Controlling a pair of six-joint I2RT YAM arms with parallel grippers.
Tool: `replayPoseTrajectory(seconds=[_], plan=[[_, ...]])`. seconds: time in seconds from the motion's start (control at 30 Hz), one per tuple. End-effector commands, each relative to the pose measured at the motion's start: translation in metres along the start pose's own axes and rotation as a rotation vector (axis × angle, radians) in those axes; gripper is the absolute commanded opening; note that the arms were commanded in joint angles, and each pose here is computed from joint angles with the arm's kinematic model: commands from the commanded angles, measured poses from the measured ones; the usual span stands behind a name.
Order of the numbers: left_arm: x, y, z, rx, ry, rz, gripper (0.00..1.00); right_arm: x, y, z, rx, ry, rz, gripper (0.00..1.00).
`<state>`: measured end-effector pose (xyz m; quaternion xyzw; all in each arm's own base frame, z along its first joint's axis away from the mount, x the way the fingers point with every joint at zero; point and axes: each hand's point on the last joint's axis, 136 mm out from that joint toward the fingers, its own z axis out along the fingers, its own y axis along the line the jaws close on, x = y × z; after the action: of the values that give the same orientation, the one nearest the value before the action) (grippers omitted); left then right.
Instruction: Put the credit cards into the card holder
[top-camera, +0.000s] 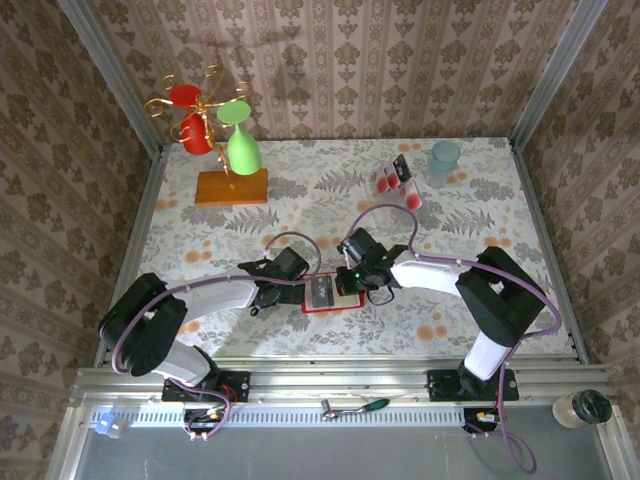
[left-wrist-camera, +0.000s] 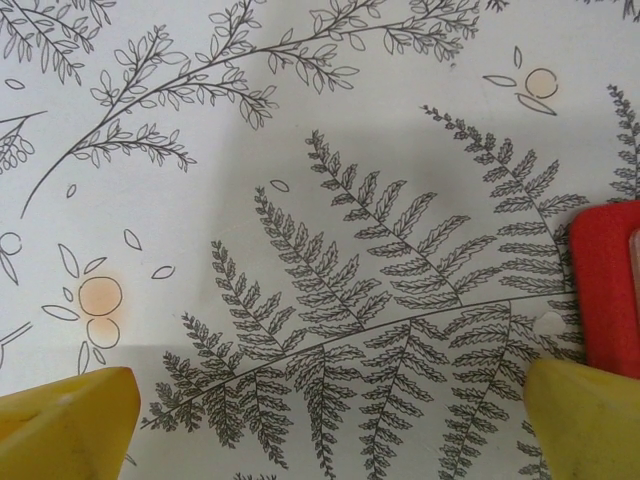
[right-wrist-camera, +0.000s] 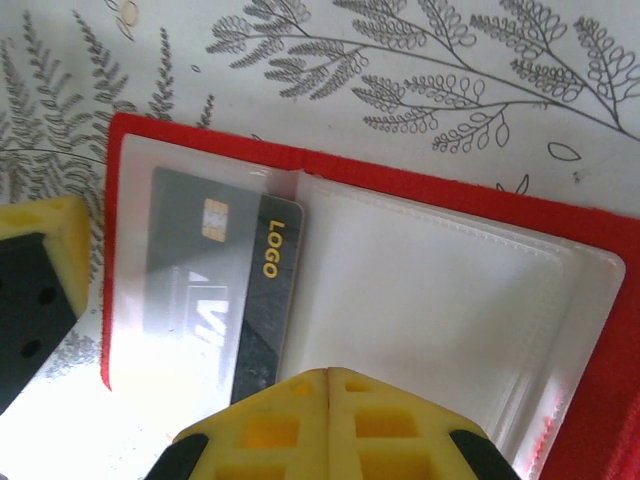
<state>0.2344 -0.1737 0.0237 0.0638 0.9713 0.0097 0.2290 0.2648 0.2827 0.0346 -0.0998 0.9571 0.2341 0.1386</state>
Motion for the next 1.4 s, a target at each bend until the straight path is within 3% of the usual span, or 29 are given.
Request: replayPoseTrajectory(seconds=[0.0, 1.0, 1.37], plan=[[-0.002, 0.000, -0.009, 0.028, -0.004, -0.008, 1.00, -0.007, 0.013, -0.012, -0.029, -0.014, -0.010, 0.00], [0.008, -0.005, 0.010, 0.008, 0.045, 0.014, 1.00, 0.004, 0.039, 0.033, -0.078, 0.068, -0.020, 0.00], [-0.006, 0.011, -0.012, 0.009, -0.011, -0.033, 1.00, -0.015, 0.034, 0.000, -0.058, -0.005, -0.029, 0.00]])
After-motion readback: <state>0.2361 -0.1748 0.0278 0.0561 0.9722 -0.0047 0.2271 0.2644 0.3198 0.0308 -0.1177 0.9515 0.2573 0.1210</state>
